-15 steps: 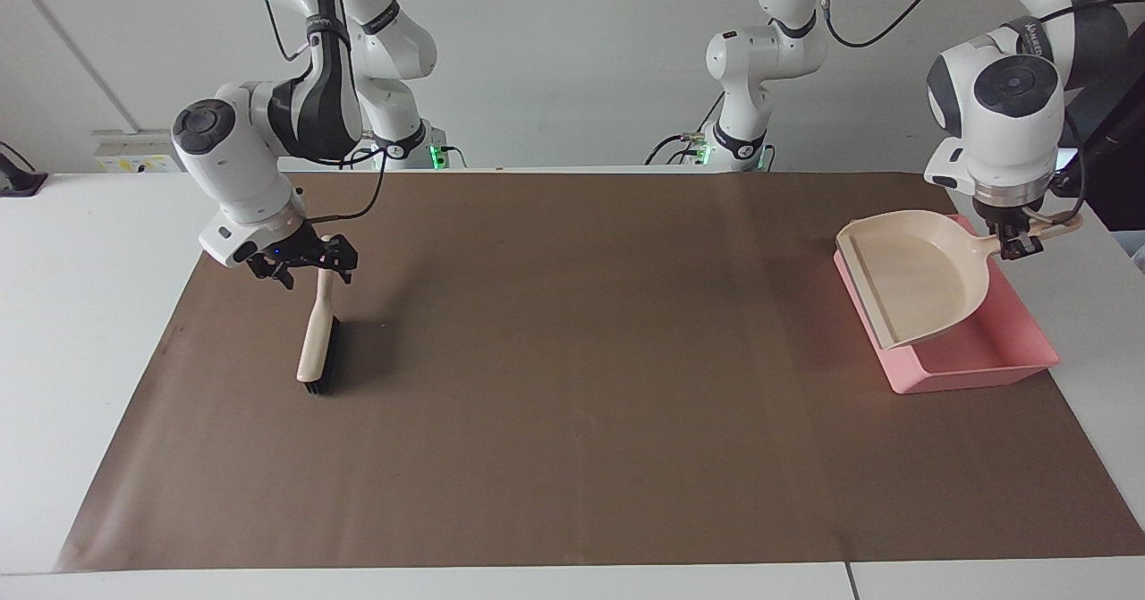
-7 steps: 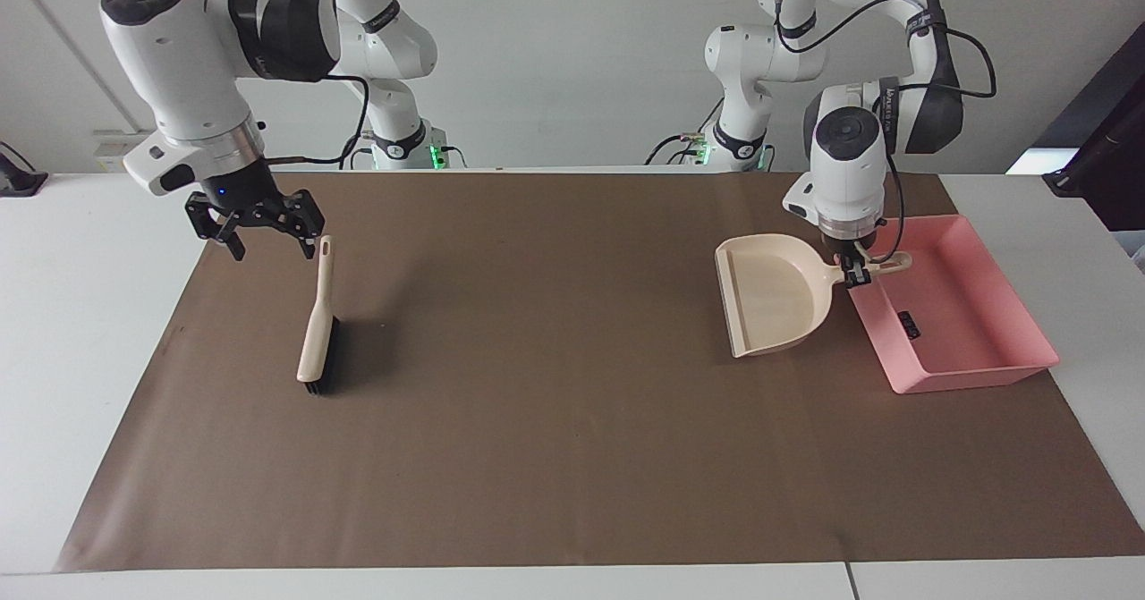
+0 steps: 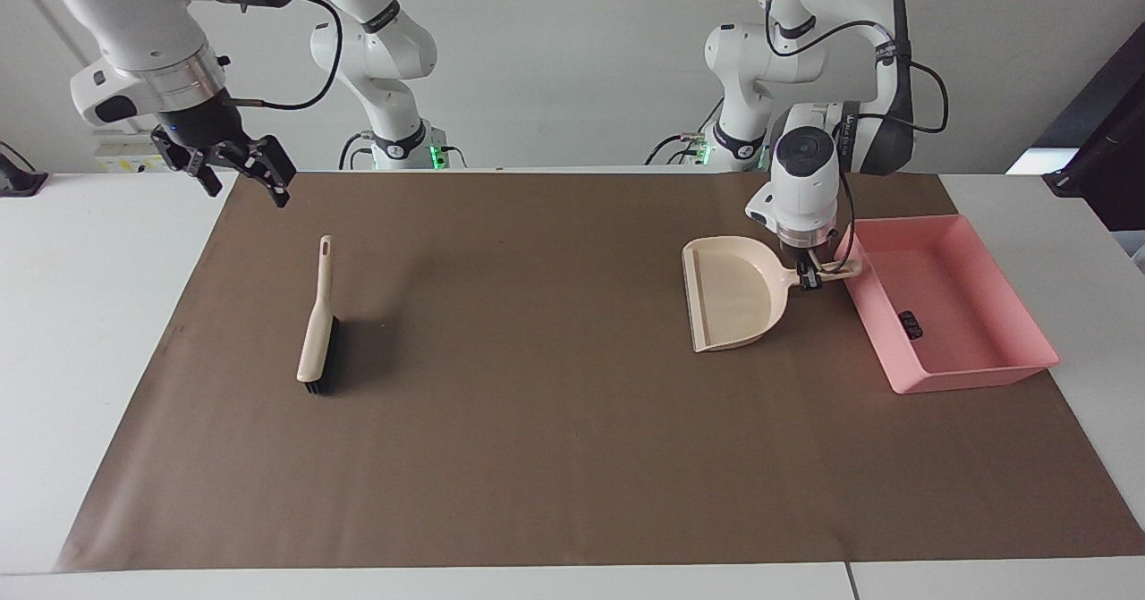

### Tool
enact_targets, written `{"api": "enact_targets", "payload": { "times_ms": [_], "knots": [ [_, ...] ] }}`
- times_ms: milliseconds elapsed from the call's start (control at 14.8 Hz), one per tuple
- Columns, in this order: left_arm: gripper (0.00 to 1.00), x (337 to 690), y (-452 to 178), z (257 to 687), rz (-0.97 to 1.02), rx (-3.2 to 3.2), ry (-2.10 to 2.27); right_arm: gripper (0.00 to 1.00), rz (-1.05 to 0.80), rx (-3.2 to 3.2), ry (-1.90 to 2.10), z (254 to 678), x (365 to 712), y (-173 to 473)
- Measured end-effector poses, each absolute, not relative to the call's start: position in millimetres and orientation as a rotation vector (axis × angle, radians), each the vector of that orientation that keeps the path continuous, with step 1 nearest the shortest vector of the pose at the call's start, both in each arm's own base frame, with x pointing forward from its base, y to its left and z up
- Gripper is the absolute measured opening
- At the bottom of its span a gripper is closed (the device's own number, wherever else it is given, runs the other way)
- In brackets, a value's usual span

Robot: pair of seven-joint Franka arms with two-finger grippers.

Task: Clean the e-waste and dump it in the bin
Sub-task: 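Set the dustpan beside the bin with the left gripper while the right gripper withdraws, then open the left gripper on the dustpan handle and pull it back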

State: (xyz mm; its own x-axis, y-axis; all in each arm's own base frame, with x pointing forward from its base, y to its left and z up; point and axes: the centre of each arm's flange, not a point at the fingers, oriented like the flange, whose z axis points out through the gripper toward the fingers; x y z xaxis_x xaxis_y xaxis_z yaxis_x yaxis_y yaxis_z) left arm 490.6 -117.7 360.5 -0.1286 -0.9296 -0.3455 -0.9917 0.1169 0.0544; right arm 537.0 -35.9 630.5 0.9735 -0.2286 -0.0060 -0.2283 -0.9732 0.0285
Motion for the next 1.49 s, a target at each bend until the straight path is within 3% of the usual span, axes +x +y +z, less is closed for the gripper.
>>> {"api": "enact_targets", "payload": {
  "times_ms": [878,1283,1485],
  "knots": [
    [0.35,481.3,-134.0,345.9,0.343,-1.9,2.178,1.0,-0.069,3.098,-0.34,629.5,531.9,-30.3],
    [0.96,483.8,-99.3,395.3,0.256,-2.09,1.947,1.0,-0.069,3.098,-0.336,629.6,531.9,-29.2],
    [0.97,483.1,-36.2,429.2,0.194,-2.301,1.719,1.0,-0.069,3.098,-0.335,629.7,531.9,-28.7]
  ]
}}
